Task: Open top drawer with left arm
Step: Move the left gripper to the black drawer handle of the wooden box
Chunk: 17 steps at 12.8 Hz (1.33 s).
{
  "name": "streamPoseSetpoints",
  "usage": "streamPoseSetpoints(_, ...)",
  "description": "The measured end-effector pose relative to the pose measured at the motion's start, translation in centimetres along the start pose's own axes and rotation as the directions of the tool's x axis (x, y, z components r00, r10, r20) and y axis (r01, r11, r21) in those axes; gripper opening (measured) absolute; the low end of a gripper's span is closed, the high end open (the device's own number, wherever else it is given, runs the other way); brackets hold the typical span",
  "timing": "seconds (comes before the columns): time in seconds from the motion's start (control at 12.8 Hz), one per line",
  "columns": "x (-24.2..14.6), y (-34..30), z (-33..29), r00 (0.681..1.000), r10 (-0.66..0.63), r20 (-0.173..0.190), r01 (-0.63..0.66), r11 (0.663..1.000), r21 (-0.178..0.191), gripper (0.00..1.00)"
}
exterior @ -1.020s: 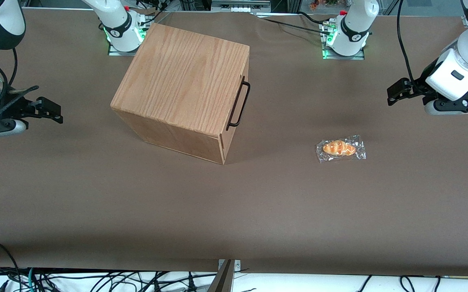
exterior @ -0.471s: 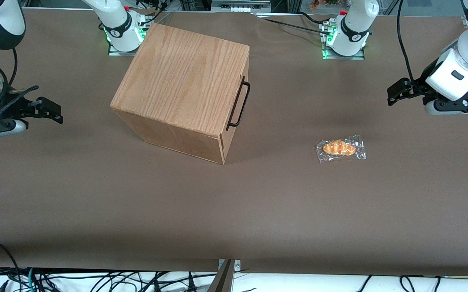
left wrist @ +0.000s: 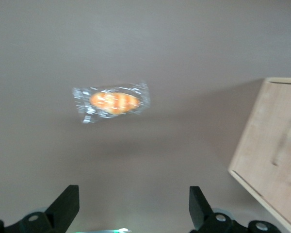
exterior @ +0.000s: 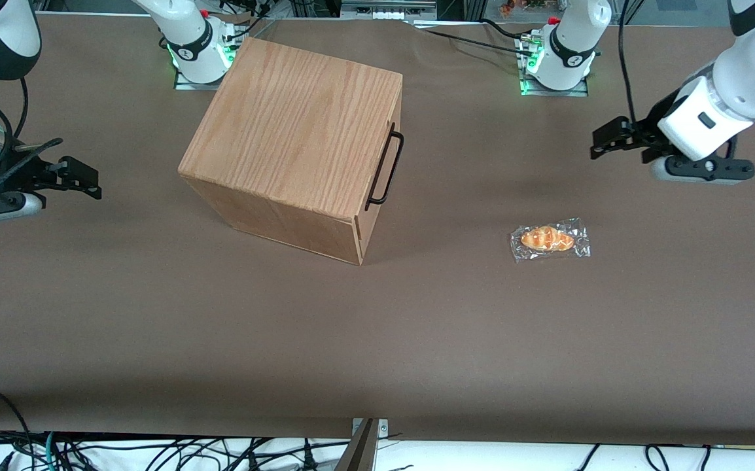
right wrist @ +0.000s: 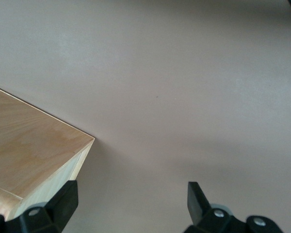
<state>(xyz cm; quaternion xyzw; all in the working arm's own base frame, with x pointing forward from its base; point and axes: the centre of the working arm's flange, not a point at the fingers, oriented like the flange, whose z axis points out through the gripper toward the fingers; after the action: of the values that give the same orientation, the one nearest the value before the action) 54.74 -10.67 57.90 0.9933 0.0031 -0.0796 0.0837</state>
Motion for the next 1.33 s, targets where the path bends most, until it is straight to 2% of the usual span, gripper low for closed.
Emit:
streamPoseSetpoints(0.16,0.5,2.2,1.8,0.998,0.036,0.044,-0.033,0.998,-0.057,1.00)
streamPoseSetpoints(0.31,1.1,5.6,4.1,0.992,0.087,0.094,-0.075,0.989,-0.129,1.00)
streamPoseSetpoints(0.55,3.3,9.7,8.3,0.979,0.147,0.141,-0.120,0.975,-0.186,1.00)
streamPoseSetpoints(0.63,4.3,10.9,9.8,0.977,0.161,0.141,-0.129,0.969,-0.211,1.00)
streamPoseSetpoints(0.71,5.1,12.5,11.3,0.977,0.174,0.126,-0.142,0.963,-0.227,1.00)
streamPoseSetpoints(0.86,5.9,16.0,14.3,0.975,0.205,0.090,-0.178,0.954,-0.240,1.00)
streamPoseSetpoints(1.02,5.9,19.2,17.2,0.969,0.236,0.076,-0.211,0.946,-0.244,1.00)
streamPoseSetpoints(1.33,5.0,22.3,20.5,0.957,0.275,0.096,-0.246,0.939,-0.242,1.00)
